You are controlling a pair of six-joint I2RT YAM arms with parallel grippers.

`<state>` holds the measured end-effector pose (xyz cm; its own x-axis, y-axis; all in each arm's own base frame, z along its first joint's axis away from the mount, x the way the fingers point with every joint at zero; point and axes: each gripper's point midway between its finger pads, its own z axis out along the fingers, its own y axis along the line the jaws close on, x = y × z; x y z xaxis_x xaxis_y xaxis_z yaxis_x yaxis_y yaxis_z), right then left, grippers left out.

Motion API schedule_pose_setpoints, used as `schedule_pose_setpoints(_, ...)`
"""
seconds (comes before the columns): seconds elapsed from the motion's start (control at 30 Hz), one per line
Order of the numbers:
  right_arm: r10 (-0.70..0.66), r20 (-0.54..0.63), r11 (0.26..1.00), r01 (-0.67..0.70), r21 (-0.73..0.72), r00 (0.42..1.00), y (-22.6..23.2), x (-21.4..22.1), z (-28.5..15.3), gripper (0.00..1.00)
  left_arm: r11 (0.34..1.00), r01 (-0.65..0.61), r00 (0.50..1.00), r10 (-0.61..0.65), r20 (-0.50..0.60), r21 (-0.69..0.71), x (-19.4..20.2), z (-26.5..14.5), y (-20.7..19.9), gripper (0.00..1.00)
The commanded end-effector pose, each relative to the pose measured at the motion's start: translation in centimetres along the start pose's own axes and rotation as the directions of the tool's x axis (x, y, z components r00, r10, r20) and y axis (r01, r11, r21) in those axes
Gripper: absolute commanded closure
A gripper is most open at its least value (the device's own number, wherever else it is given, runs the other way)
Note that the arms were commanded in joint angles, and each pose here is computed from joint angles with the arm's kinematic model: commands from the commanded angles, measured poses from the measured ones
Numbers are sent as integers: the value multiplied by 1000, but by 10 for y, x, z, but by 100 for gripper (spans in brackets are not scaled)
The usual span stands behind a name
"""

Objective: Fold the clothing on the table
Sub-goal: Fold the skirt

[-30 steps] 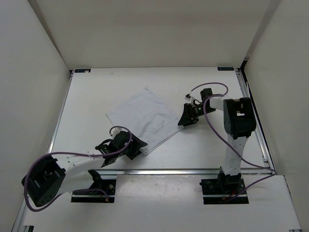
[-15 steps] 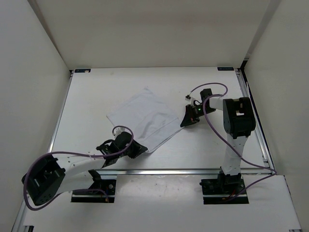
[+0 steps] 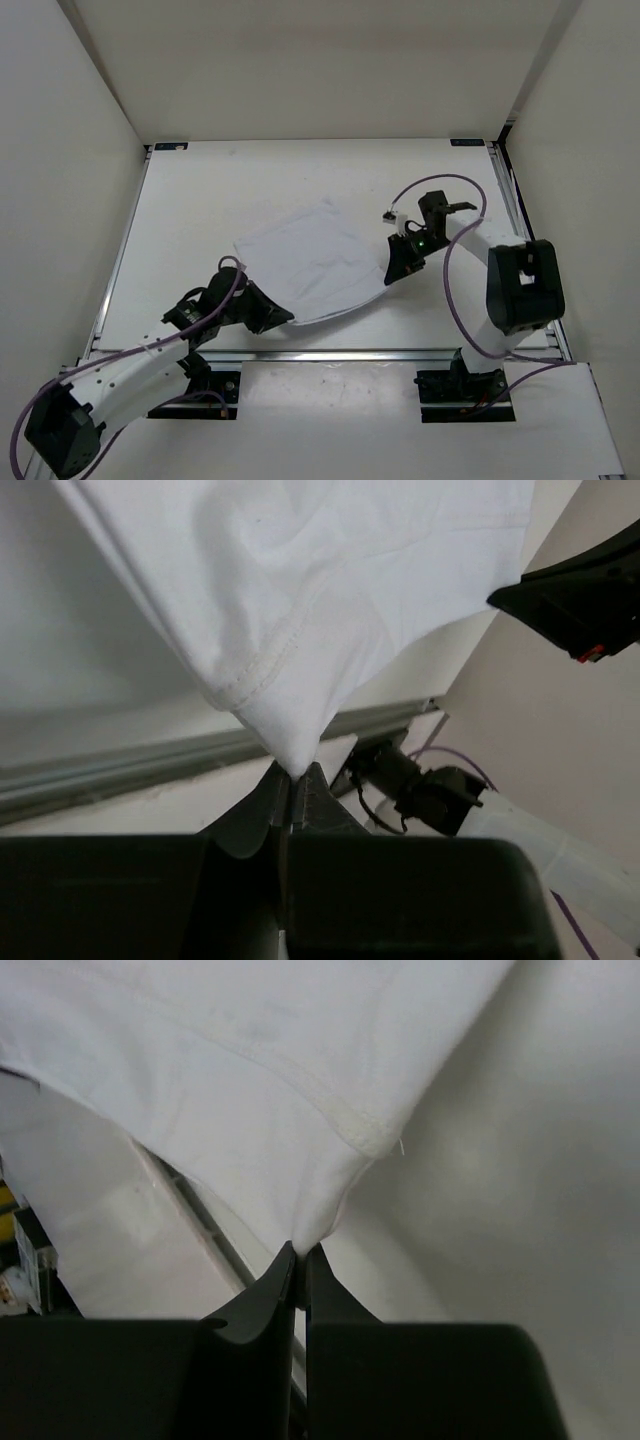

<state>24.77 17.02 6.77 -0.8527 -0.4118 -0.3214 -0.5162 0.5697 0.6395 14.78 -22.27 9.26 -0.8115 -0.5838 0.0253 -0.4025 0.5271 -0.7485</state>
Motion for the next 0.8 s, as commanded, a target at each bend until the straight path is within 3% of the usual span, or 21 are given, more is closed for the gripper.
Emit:
schedule_pose_setpoints(0.0, -53, -48, 998, 55, 33, 997, 24, 37, -11, 100, 1000, 8, 995, -9, -103, -13, 13, -26, 5, 100)
schedule_pose_setpoints(0.07, -84, -45, 995, 86, 52, 995, 33, 47, -13, 100, 998, 61, 995, -60, -76, 19, -4, -40, 9, 100)
schedule_pose_setpoints(0.17, -89, -77, 995, 93, 47, 993, 45, 79, -19, 100, 990, 138, 972, -127, -199, 40, 14, -53, 24, 100)
schedule_pose_setpoints(0.3, -236, 43, 966, 229, 122, 971, 52, 66, -45, 100, 985, 153, 956, -128, -265, 75, 43, -59, 20, 100)
schedule_pose_setpoints(0.43, -342, 29, 931, 335, 143, 939, 70, 65, -48, 100, 956, 232, 952, -185, -244, 179, 45, -64, 3, 100)
schedule_pose_setpoints(0.53, -380, 93, 919, 364, 150, 920, 79, 48, -59, 100, 943, 219, 960, -162, -230, 250, 38, -70, -8, 100)
schedule_pose_setpoints(0.77, -247, 175, 965, 259, -47, 953, 104, -5, -80, 100, 895, 163, 986, -133, -100, 414, -9, -86, -47, 100)
